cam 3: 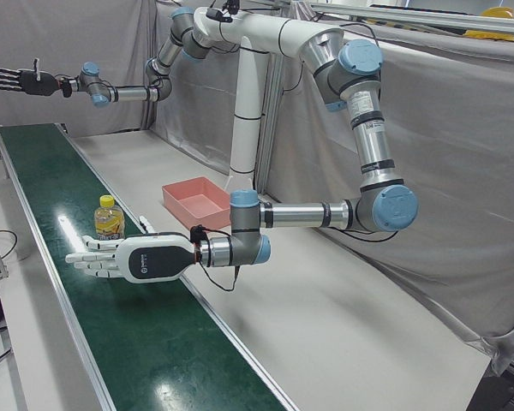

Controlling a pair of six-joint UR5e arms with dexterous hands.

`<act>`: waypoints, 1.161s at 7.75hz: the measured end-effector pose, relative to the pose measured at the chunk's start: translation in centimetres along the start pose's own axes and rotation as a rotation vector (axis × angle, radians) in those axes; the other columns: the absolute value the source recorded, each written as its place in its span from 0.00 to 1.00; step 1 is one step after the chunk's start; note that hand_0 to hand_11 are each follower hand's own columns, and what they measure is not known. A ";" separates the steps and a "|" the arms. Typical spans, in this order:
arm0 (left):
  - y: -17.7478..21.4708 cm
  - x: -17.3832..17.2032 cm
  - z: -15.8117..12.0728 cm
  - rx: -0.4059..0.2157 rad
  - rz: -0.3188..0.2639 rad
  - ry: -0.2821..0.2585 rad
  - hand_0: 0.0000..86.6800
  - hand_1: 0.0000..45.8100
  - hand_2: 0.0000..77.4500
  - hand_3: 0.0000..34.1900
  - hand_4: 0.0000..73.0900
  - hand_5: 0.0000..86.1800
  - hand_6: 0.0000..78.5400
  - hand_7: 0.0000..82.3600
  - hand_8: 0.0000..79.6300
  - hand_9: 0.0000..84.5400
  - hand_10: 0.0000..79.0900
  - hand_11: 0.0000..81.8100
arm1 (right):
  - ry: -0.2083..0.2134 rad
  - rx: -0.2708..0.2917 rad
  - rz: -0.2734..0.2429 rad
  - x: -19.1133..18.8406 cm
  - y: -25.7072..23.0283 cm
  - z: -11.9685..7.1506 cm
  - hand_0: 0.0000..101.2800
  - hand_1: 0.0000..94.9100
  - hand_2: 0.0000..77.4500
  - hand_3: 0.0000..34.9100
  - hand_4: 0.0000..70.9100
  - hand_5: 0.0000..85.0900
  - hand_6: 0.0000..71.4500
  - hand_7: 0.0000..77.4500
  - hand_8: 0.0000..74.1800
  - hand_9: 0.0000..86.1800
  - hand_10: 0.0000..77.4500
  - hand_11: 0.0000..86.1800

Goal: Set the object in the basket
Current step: 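Reach the left hand to the yellow-capped juice bottle on the belt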

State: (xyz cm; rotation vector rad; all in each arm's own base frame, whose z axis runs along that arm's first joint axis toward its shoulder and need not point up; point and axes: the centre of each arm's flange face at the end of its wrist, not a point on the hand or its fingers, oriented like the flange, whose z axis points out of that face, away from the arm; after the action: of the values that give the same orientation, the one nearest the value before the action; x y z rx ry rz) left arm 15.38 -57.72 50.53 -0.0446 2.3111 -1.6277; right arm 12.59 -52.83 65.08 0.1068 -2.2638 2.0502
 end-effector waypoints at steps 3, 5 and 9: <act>1.7 -0.2 2.0 -0.011 -0.003 0.004 0.67 0.48 0.08 0.01 0.06 0.37 0.01 0.03 0.11 0.12 0.12 0.19 | 0.000 -0.001 0.000 0.0 0.0 0.0 0.00 0.00 0.01 0.01 0.00 0.00 0.00 0.01 0.00 0.00 0.00 0.00; 2.0 -0.5 2.4 -0.012 -0.004 0.000 0.67 0.48 0.08 0.01 0.08 0.37 0.01 0.03 0.10 0.12 0.12 0.19 | 0.000 -0.001 0.000 0.0 0.0 0.0 0.00 0.00 0.01 0.01 0.00 0.00 0.00 0.01 0.00 0.00 0.00 0.00; 3.0 -2.1 3.1 -0.021 -0.016 -0.009 0.67 0.48 0.08 0.01 0.08 0.37 0.01 0.03 0.11 0.13 0.12 0.21 | 0.000 0.000 0.000 0.0 0.0 0.0 0.00 0.00 0.01 0.01 0.00 0.00 0.00 0.01 0.00 0.00 0.00 0.00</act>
State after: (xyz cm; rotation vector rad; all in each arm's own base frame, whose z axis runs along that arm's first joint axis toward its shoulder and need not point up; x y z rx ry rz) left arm 18.71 -59.08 47.29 -0.0747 2.3272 -1.6079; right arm 12.59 -52.81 65.07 0.1069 -2.2640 2.0501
